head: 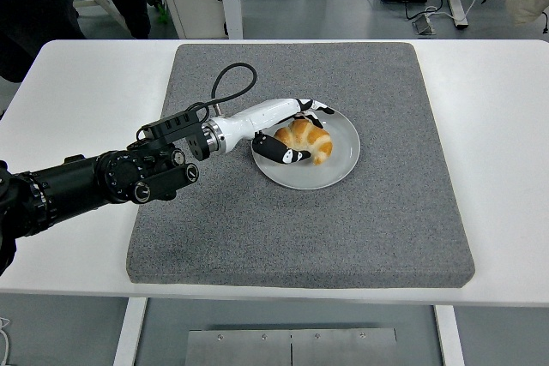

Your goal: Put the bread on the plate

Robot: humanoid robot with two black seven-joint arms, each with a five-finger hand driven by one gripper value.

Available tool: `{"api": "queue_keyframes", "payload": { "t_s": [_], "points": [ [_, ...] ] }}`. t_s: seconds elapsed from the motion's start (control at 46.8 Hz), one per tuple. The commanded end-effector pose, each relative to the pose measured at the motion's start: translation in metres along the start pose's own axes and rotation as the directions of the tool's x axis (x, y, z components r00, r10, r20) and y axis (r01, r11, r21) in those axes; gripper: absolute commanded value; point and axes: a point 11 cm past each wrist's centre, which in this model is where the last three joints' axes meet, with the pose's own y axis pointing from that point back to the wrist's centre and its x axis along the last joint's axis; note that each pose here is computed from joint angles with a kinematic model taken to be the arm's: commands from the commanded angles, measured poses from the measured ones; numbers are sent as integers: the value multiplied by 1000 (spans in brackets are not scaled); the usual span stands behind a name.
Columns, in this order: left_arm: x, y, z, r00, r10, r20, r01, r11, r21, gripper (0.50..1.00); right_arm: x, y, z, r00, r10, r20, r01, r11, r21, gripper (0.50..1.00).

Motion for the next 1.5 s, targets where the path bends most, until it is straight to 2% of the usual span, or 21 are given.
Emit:
{"api": "queue_keyframes", "payload": {
  "t_s": [0.0, 0.128, 0.321, 0.684, 0.876, 0.962, 1.132, 1.474],
  "points": [
    [-1, 0, 0, 1000, 1, -10, -1, 1000, 0, 872, 0, 0, 0, 1000, 0, 0, 0, 1000, 0, 1000],
    [-2, 1, -2, 1000, 5, -18, -5, 1000, 6, 917, 0, 0, 0, 1000, 0, 0, 0, 1000, 0, 1000],
    [-2, 1, -1, 1000, 6, -21, -6, 1000, 5, 948, 0, 0, 0, 1000, 0, 0, 0, 1000, 0, 1000],
    [20, -3, 6, 988, 88, -124, -88, 996, 4, 958, 0, 0, 0, 1000, 0, 0, 0, 1000, 0, 1000],
    [49, -3, 7, 966, 172, -190, -169, 985, 33, 960, 0, 0, 0, 1000, 0, 0, 0, 1000, 0, 1000],
    [74, 2, 3, 939, 224, -260, -213, 975, 69, 960, 0, 0, 0, 1000, 0, 0, 0, 1000, 0, 1000],
    [118, 13, 0, 826, 319, -464, -298, 947, 119, 961, 0, 0, 0, 1000, 0, 0, 0, 1000, 0, 1000],
    [135, 26, -10, 664, 421, -619, -423, 893, 154, 960, 0, 0, 0, 1000, 0, 0, 0, 1000, 0, 1000]
  ]
}}
